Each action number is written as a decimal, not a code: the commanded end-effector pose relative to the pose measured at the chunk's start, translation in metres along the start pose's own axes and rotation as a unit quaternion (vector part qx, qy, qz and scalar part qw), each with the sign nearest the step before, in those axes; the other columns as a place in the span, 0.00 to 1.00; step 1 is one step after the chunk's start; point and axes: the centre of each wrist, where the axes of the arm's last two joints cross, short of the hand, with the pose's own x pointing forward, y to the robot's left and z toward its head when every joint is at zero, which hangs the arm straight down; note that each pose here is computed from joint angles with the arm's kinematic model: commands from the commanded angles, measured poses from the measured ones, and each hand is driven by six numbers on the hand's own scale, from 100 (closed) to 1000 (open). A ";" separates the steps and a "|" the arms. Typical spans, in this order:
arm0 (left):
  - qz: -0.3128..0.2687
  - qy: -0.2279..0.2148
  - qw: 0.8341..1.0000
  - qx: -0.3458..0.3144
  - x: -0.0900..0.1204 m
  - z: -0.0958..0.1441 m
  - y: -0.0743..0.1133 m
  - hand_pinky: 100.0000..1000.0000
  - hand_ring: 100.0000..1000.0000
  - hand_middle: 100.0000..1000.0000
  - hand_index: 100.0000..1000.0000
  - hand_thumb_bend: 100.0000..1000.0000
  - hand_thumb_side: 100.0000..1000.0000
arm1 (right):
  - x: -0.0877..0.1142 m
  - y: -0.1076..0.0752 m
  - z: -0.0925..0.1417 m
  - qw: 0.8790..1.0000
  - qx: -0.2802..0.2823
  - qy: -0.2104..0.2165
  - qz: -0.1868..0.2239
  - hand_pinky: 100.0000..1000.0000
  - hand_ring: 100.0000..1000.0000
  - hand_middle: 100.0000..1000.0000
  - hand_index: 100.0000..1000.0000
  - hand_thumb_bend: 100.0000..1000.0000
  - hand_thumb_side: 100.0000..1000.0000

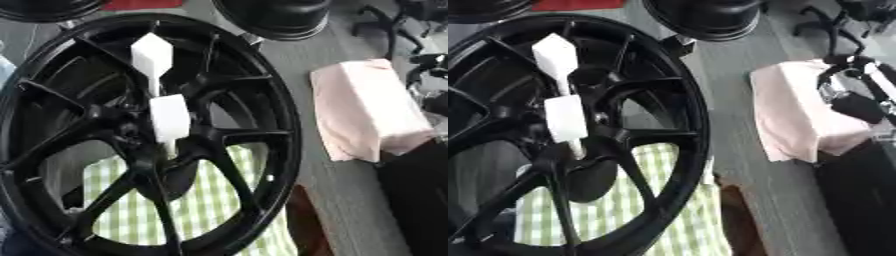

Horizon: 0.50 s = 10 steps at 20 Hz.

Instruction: Pull the pin out of the wheel hub.

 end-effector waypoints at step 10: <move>0.003 -0.020 1.000 -0.005 0.008 -0.004 0.000 0.90 0.73 0.61 0.80 0.07 0.73 | 0.073 0.019 -0.041 0.966 -0.012 -0.211 -0.147 0.93 0.93 0.39 0.61 0.00 0.59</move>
